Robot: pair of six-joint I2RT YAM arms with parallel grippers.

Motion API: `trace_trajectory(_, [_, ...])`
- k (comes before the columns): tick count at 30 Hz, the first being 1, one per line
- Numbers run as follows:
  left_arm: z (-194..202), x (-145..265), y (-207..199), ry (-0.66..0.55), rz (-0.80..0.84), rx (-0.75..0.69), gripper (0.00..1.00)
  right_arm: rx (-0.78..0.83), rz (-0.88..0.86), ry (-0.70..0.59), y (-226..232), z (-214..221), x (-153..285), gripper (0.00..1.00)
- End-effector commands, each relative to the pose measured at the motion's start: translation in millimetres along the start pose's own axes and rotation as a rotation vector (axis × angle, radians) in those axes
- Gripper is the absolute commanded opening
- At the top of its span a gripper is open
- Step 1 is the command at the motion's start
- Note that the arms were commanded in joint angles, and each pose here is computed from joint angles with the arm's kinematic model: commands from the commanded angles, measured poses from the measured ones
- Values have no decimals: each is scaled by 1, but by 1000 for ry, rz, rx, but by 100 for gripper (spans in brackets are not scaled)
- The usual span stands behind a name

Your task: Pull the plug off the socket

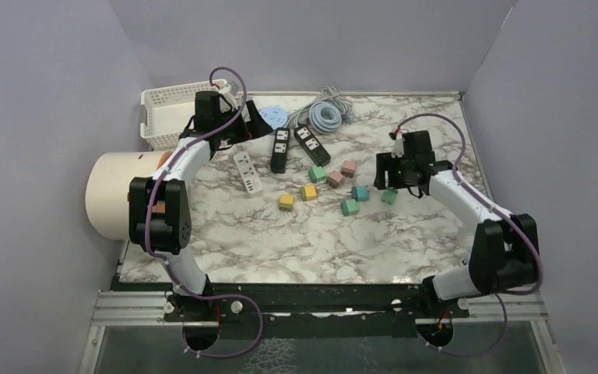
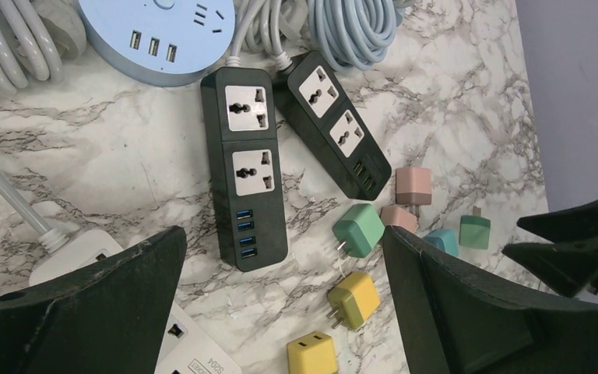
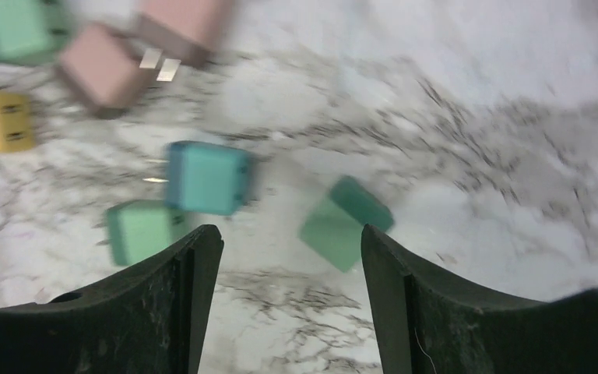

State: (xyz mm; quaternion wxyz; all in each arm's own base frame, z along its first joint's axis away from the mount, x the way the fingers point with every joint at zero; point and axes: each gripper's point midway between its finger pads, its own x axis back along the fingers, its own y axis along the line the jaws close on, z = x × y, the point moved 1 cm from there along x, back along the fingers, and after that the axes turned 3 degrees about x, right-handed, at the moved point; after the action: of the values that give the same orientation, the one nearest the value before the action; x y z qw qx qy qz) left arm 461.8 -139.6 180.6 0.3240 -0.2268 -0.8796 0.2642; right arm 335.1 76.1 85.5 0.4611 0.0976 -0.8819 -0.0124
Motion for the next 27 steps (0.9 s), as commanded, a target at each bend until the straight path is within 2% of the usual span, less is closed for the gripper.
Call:
trace_trajectory(1, [-8,10,-16,-32,54,-48,99,488,-187,-280,71,-44,30,71])
trace_trajectory(3, [-7,9,-16,-27,58,-45,99,692,-346,-296,101,-33,31,71])
trace_trajectory(5, [-6,9,-16,-26,59,-46,99,817,-465,-293,115,-20,30,72])
trace_trajectory(7, [-7,10,-17,-29,59,-51,99,926,-554,-226,119,-3,25,72])
trace_trajectory(12, [-7,11,-18,-26,63,-53,99,1010,-640,-91,119,10,11,71])
trace_trajectory(17, [-7,11,-19,-26,67,-54,99,1200,-685,-57,122,24,9,72])
trace_trajectory(27, [-7,11,-19,-25,67,-59,99,1301,-695,29,118,61,-13,71])
